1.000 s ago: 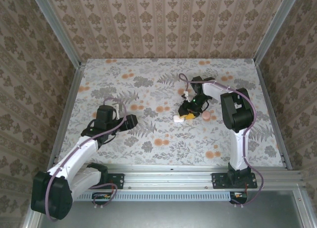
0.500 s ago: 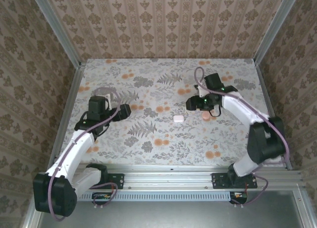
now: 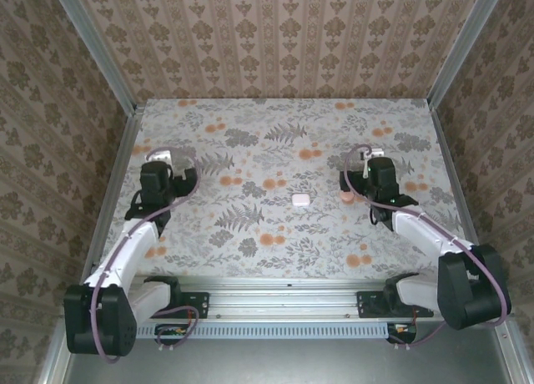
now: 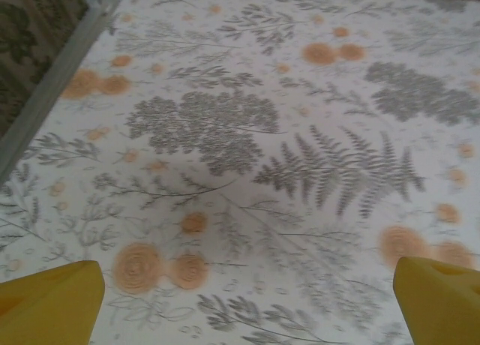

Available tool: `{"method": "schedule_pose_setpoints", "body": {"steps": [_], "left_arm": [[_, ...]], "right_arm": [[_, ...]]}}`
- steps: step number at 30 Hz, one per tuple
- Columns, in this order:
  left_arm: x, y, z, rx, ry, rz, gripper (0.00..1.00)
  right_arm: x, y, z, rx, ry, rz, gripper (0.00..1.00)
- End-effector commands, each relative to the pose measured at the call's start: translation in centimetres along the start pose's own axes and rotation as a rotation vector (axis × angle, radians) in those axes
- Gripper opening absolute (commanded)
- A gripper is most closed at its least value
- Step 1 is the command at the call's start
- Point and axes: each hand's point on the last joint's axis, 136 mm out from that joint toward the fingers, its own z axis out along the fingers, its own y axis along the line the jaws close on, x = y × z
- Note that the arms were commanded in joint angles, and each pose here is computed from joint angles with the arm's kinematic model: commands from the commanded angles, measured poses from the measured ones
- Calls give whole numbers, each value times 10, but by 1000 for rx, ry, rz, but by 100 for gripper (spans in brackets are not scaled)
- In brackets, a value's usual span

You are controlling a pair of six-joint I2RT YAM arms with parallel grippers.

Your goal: Insert the wireless bluetooth earbuds into the charging case

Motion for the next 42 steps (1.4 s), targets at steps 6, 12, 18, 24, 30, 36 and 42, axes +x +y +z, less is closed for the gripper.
{"method": "schedule_pose_setpoints", "body": {"steps": [6, 12, 18, 24, 30, 36, 42], "left_arm": [[3, 27, 36, -80, -141, 135, 100], [1, 17, 57, -5, -232, 124, 100], [22, 31, 74, -90, -214, 81, 100], [17, 27, 78, -97, -206, 108, 100], [17, 26, 79, -95, -203, 111, 100], [17, 26, 79, -94, -202, 112, 100], [18, 26, 79, -94, -202, 110, 100]], "right_arm": [[-6, -28, 3, 74, -186, 4, 100], [-13, -23, 7, 32, -306, -14, 100], [0, -27, 38, 74, -334, -13, 100], [1, -34, 51, -1, -233, 51, 100], [2, -34, 51, 0, -226, 51, 100], [2, -34, 51, -2, -227, 51, 100], [2, -34, 51, -3, -228, 54, 100]]}}
